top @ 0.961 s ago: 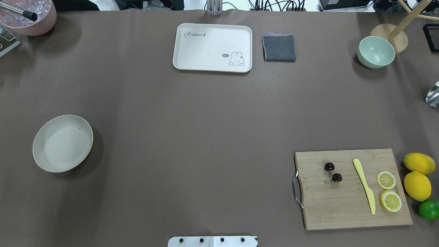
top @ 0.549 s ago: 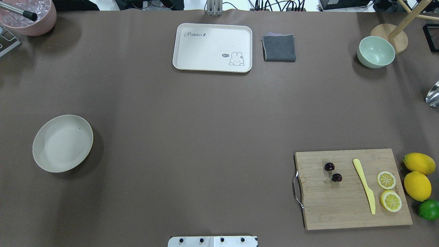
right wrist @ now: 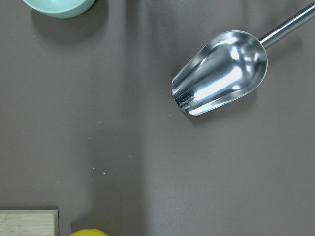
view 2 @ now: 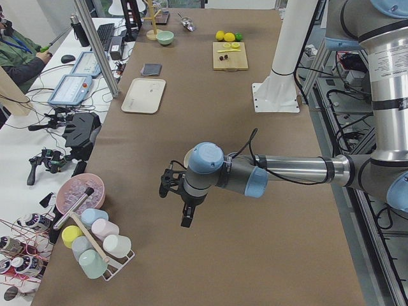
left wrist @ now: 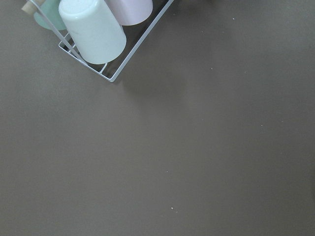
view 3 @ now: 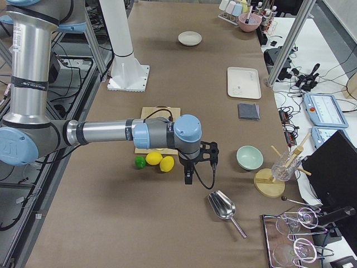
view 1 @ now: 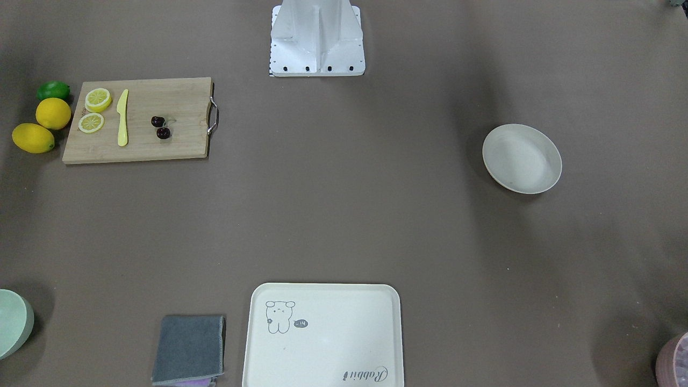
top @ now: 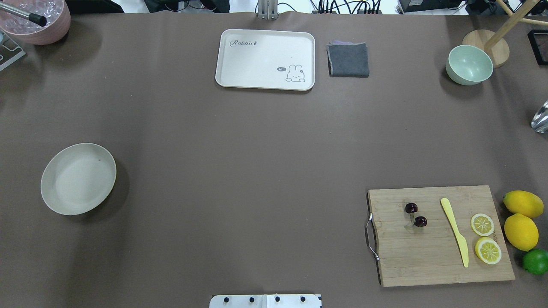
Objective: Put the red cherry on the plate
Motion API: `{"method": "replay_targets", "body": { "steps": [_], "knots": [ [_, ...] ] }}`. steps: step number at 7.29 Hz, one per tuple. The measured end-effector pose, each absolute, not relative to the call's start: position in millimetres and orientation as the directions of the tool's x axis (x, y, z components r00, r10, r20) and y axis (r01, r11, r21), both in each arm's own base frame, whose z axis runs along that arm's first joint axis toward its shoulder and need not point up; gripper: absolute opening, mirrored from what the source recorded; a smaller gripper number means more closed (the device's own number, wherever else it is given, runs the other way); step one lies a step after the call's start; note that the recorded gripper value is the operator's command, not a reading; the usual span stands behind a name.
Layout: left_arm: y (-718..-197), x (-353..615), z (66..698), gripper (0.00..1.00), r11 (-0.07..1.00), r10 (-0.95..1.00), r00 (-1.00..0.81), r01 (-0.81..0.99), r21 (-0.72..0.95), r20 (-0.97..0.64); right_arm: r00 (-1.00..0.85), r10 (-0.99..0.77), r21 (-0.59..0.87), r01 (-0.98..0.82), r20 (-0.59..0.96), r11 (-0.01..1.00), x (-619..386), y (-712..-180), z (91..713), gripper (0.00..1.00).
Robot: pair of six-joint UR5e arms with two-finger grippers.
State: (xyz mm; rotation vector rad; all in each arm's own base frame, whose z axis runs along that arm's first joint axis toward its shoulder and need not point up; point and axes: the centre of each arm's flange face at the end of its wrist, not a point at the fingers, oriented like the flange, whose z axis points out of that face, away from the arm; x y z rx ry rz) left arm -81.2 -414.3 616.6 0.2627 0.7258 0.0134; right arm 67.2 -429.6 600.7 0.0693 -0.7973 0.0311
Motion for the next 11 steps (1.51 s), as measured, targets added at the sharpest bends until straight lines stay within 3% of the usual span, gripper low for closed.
{"method": "replay_targets", "body": {
  "steps": [11],
  "knots": [
    [-420.1,-80.9,621.2,0.98,0.969,0.100,0.750,0.076,0.236,-0.654,0.699,0.005,0.047,-0.056,0.715,0.997,67.8,-428.0,602.0,1.00]
  ]
}}
